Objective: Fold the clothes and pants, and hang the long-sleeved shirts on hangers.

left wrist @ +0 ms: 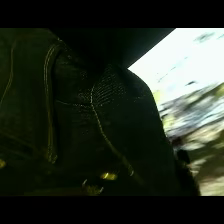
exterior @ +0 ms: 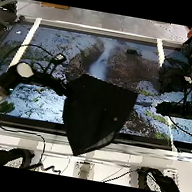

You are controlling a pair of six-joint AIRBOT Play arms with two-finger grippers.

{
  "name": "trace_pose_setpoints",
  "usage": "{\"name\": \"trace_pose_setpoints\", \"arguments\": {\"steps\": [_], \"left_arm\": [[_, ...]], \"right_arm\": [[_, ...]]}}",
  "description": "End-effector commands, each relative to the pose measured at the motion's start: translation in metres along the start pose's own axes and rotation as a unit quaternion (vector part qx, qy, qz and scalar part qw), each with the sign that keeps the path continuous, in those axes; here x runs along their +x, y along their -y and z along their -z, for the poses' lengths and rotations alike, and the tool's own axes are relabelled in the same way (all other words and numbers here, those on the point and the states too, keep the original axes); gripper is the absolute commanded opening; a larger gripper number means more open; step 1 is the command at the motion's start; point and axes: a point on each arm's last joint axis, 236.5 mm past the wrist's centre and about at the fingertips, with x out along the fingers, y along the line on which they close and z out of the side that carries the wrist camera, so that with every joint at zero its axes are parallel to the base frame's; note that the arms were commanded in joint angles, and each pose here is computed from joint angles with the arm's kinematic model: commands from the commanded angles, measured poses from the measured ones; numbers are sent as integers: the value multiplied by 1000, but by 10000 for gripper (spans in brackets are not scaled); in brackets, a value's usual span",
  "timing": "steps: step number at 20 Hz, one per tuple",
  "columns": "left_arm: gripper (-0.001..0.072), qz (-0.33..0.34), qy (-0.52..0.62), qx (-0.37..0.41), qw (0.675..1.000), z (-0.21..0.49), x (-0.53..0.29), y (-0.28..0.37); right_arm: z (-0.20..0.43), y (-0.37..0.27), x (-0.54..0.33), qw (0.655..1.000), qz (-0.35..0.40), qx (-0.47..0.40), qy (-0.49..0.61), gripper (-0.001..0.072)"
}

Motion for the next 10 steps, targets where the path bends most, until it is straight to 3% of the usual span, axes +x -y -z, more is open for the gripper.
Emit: {"name": "trace_pose_setpoints", "arguments": {"steps": [1, 6, 10], "left_arm": [[15, -43, -44, -82, 995, 41, -19, -30], [15, -15, -134, -167, 977, 149, 8, -10], [15, -2, -160, -180, 971, 184, 13, 8]], "right_arm": [[-1, 5, 6, 1000, 7, 2, 4, 11], [48, -10, 32, 997, -35, 27, -69, 10], [104, -88, 42, 965, -213, 54, -142, 10]]}}
